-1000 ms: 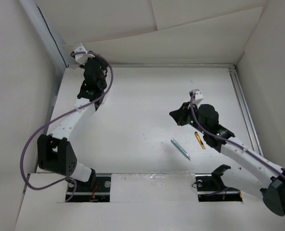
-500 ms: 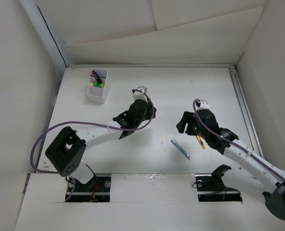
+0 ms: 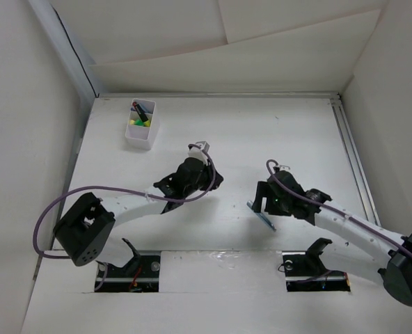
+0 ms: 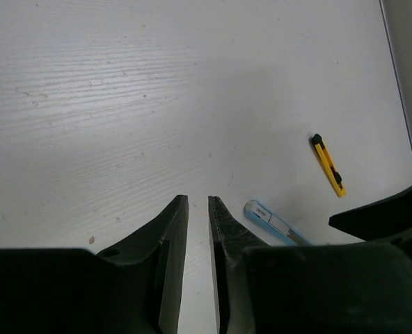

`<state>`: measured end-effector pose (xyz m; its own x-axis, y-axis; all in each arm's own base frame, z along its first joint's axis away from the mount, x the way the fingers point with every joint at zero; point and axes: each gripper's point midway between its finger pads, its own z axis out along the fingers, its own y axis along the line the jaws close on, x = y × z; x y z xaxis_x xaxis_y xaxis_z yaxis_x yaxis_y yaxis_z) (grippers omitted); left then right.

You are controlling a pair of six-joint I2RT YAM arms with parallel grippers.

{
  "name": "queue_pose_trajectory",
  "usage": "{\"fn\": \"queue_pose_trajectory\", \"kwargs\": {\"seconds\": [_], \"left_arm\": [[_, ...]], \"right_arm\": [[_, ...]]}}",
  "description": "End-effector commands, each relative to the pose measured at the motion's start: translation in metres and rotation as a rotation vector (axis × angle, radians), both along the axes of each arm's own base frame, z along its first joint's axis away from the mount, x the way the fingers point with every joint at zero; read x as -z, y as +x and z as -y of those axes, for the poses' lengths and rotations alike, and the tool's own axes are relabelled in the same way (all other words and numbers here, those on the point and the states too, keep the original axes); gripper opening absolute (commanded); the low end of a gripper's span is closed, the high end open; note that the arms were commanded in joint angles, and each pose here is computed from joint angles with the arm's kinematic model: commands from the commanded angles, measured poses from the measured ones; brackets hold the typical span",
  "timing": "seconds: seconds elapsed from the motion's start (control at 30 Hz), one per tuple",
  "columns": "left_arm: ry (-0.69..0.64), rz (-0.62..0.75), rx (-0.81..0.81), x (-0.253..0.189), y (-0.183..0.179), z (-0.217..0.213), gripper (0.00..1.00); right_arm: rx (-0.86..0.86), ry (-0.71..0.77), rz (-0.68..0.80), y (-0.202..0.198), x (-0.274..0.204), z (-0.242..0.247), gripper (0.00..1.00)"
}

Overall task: Sort the stationery into containers
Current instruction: Grab a piece of stationery with the left arm

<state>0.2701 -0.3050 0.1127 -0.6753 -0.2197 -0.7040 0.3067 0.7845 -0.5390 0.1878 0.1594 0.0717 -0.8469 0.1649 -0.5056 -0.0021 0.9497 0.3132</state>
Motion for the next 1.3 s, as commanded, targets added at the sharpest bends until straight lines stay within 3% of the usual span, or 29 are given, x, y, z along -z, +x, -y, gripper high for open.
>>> {"fn": "queue_pose_trajectory", "kwargs": {"seconds": [0.0,0.07,0.13,0.3,0.4,0.43,0.47,0.57,0.63,0.67,0.77,0.8,0.87,0.9,0.93,1.0,1.2,1.23,1.27], "left_arm": [[-0.073,0.027,0.037,-0.023,-0.003,0.007,0.14],[-0.117,-0.027,0.029,-0.033,0.004,0.009,0.0],[-0.113,-0.06,0.117,-0.036,-0.006,0.016,0.0],[-0.236,0.106,0.178,-0.072,-0.022,0.008,0.0],[-0.267,0.16,0.184,-0.094,-0.025,0.005,0.02],[-0.268,0.162,0.184,-0.091,-0.026,0.004,0.02],[-0.289,0.168,0.181,-0.096,-0.027,0.004,0.02],[-0.335,0.16,0.234,-0.098,-0.033,0.008,0.0],[-0.347,0.136,0.3,-0.098,-0.038,0.012,0.0],[-0.349,0.134,0.305,-0.098,-0.038,0.011,0.0],[-0.347,0.137,0.325,-0.098,-0.041,0.012,0.01],[-0.347,0.137,0.325,-0.098,-0.041,0.012,0.06],[-0.349,0.135,0.334,-0.096,-0.043,0.012,0.21],[-0.351,0.138,0.334,-0.094,-0.044,0.011,0.23],[-0.351,0.138,0.334,-0.094,-0.044,0.011,0.21],[-0.356,0.14,0.305,-0.094,-0.041,0.008,0.0],[-0.275,0.155,0.135,-0.103,-0.024,-0.018,0.0],[-0.268,0.174,0.112,-0.114,-0.021,-0.021,0.0],[-0.234,0.145,0.087,-0.104,-0.021,-0.027,0.0]], "right_arm": [[0.041,-0.015,-0.019,0.0,0.002,0.001,0.84],[0.059,-0.021,0.004,0.006,-0.004,0.0,0.84],[0.085,-0.025,0.046,0.009,-0.014,-0.001,0.84],[0.106,0.001,0.162,0.016,-0.044,0.002,0.82],[0.103,-0.012,0.125,0.013,-0.035,0.0,0.6],[0.101,-0.051,0.089,0.012,-0.023,0.001,0.43],[0.091,-0.058,0.065,0.011,-0.016,-0.002,0.32],[0.088,-0.133,-0.022,0.005,0.009,0.001,0.06],[0.061,-0.13,-0.047,0.001,0.014,-0.006,0.14],[0.069,-0.132,-0.055,0.001,0.016,-0.006,0.37],[0.083,-0.155,-0.072,-0.002,0.021,-0.001,0.69],[0.083,-0.155,-0.072,-0.002,0.021,-0.001,0.81],[0.079,-0.151,-0.079,-0.002,0.025,-0.003,0.83],[0.078,-0.163,-0.09,-0.001,0.028,-0.004,0.83],[0.078,-0.172,-0.099,-0.002,0.031,-0.003,0.83],[0.069,-0.172,-0.097,-0.001,0.03,-0.007,0.83],[0.003,-0.11,-0.132,0.002,0.037,-0.033,0.78],[-0.017,-0.103,-0.136,0.003,0.04,-0.037,0.73],[-0.041,-0.109,-0.15,0.003,0.048,-0.041,0.56]]}}
